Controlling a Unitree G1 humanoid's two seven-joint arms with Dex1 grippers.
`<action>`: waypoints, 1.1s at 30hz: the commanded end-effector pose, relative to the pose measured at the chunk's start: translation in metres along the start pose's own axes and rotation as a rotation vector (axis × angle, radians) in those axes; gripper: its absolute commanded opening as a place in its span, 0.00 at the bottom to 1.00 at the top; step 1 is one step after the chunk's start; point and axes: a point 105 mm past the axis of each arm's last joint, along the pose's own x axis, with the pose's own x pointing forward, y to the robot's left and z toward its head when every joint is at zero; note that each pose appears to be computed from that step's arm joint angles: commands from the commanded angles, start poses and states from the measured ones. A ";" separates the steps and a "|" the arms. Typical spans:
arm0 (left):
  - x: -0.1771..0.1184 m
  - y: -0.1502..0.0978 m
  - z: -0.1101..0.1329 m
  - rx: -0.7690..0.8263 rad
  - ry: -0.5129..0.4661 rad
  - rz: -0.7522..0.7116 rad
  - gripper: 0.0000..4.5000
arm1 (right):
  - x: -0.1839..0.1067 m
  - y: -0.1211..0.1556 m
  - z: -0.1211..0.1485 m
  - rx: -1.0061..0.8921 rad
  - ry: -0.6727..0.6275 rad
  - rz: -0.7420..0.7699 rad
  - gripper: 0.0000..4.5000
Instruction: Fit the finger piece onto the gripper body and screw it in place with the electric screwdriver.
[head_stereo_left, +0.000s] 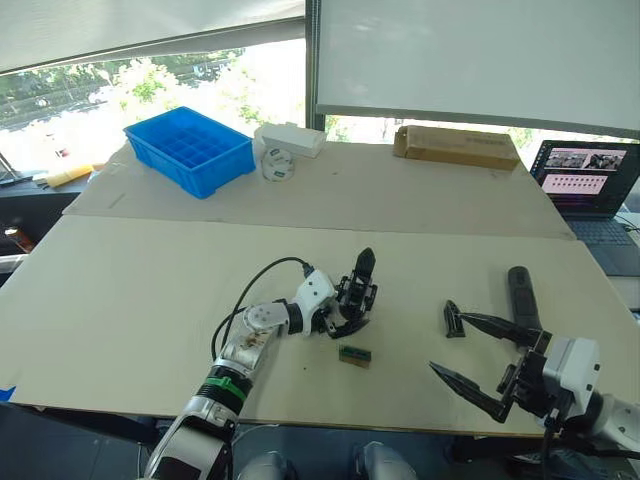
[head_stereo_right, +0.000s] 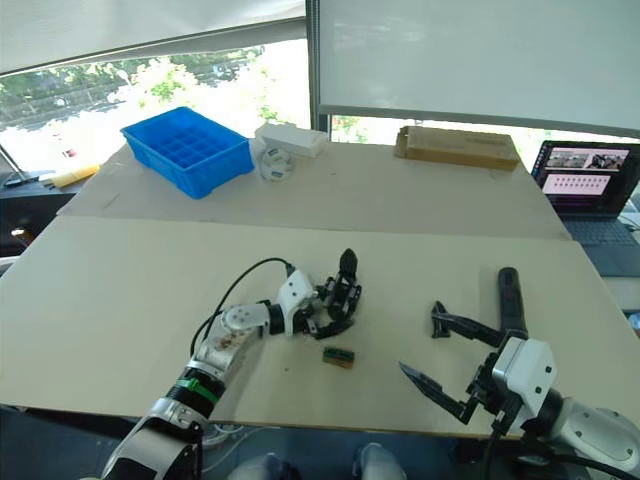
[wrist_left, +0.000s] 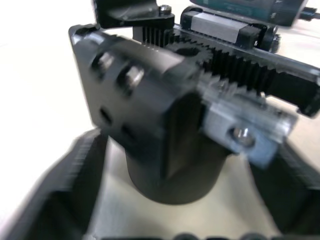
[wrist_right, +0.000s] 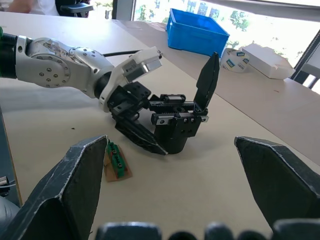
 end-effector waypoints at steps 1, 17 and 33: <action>-0.011 0.007 0.003 0.012 -0.006 0.016 1.00 | 0.000 0.000 0.006 -0.030 -0.027 -0.005 1.00; -0.117 0.028 0.013 0.045 -0.008 -0.040 1.00 | -0.034 -0.005 -0.003 0.033 0.051 -0.111 1.00; -0.158 0.011 0.079 0.099 -0.129 -0.211 1.00 | -0.036 -0.016 -0.020 0.529 0.457 -0.316 1.00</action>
